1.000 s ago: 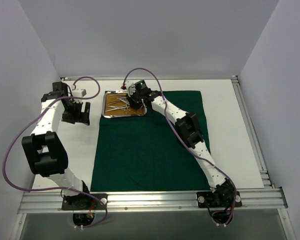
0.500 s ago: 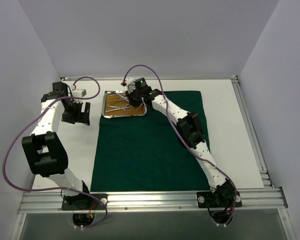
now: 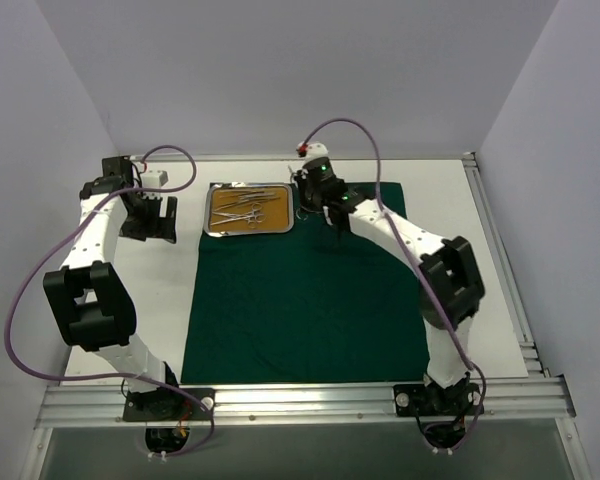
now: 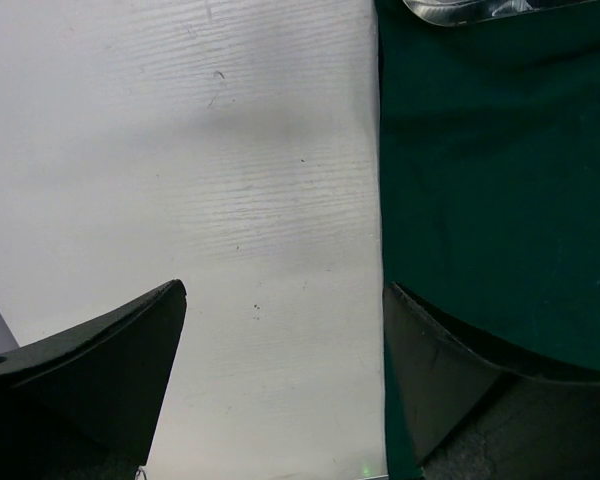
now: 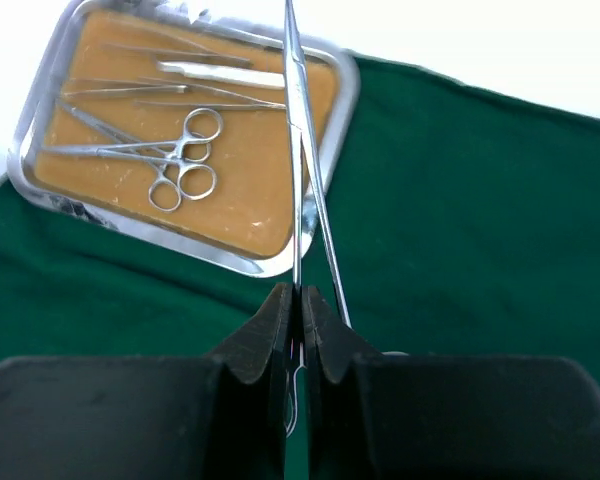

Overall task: Open and lay out the surgical kit
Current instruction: Place the medical item in the surgical kit.

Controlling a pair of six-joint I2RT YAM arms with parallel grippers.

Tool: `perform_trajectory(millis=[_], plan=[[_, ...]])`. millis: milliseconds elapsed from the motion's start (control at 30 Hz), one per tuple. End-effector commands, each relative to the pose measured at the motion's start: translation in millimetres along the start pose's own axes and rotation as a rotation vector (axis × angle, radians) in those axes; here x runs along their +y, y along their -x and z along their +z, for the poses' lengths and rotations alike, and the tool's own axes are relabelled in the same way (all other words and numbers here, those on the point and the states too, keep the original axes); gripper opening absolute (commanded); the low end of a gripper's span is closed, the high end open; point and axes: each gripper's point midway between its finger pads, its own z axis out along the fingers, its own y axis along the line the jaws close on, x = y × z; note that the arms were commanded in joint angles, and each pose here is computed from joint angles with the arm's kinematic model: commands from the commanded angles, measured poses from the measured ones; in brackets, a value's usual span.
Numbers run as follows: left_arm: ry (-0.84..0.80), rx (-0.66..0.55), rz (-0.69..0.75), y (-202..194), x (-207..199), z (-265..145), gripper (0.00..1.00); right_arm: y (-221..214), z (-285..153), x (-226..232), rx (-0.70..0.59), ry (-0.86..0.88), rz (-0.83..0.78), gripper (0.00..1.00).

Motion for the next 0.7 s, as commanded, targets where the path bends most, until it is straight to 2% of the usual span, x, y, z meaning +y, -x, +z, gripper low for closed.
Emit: perform_trajectory(millis=[0,67,100,200,300,433,667], plan=[[0.016,-0.033,-0.028,14.2,3.9,-8.3,0.89,-9.8,-44.1,-34.4,-0.063,-0.166,0.191,0.00],[0.011,-0.041,-0.029,15.2,2.9,-10.4,0.89,-36.7,-55.1,-39.0,-0.029,-0.187,0.258,0.00],[0.008,-0.044,-0.030,15.8,1.6,-11.3,0.89,-67.3,-65.9,-47.4,0.022,-0.226,0.267,0.00],[-0.001,-0.053,-0.034,17.7,-0.5,-13.3,0.89,-119.5,-87.7,-48.7,0.096,-0.258,0.331,0.00],[-0.010,-0.050,-0.036,17.3,-2.0,-13.2,0.89,-144.5,-100.1,-45.4,0.113,-0.251,0.408,0.00],[-0.009,-0.050,-0.040,17.4,-1.2,-11.8,0.89,-192.6,-108.1,-45.6,0.176,-0.292,0.401,0.00],[-0.023,-0.060,-0.040,18.9,-4.8,-13.9,0.89,-236.6,-104.9,-45.5,0.213,-0.317,0.431,0.00]])
